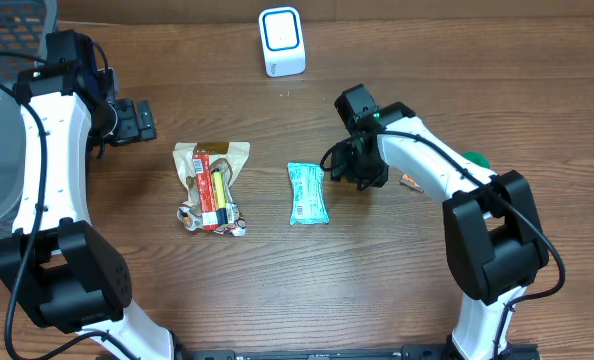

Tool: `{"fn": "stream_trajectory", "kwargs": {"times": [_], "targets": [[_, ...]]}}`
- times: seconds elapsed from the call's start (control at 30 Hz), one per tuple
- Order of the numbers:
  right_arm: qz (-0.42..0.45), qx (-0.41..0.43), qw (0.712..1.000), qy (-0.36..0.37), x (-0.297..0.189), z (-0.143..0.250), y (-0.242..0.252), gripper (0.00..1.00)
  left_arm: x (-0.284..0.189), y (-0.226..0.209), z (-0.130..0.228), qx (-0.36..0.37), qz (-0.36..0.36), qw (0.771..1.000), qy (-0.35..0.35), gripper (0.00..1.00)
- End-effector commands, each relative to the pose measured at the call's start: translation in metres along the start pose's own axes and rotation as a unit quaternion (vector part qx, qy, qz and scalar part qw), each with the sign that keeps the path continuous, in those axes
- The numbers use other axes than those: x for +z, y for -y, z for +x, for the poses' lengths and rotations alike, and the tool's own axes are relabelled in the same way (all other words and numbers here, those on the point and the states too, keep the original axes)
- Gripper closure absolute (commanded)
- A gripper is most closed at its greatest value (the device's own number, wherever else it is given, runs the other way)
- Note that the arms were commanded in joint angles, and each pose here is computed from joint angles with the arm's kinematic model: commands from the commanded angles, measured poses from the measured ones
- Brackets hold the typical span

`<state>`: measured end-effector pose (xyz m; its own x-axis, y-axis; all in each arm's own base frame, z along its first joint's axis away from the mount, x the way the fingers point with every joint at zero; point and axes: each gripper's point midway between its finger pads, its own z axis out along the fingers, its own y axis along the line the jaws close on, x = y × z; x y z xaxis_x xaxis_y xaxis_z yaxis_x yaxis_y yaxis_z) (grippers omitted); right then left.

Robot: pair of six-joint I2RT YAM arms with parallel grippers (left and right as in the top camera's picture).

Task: Scan the item barcode
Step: 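Release the Kleenex pack and move the right gripper over the wipes pack, then lower the right gripper and grasp the mint-green wipes pack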

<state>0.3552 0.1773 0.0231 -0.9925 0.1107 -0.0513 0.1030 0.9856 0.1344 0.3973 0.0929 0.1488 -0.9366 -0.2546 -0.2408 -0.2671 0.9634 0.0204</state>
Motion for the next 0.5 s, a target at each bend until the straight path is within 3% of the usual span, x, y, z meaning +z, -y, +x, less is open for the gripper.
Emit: {"fn": "stream_trajectory", "kwargs": {"times": [0.0,0.23,0.47], "targets": [[0.014,0.002,1.000,0.004,0.004,0.001,0.009,0.42,-0.013,0.007,-0.007,0.013,0.006,1.000,0.020,0.00],[0.004,0.043,0.999,0.000,0.006,0.004,0.003,0.47,-0.013,0.007,-0.007,0.013,0.006,1.000,0.020,0.00],[-0.018,0.049,0.998,-0.037,0.019,0.033,-0.014,0.48,-0.013,0.007,-0.007,0.013,0.006,1.000,0.020,0.00]]}}
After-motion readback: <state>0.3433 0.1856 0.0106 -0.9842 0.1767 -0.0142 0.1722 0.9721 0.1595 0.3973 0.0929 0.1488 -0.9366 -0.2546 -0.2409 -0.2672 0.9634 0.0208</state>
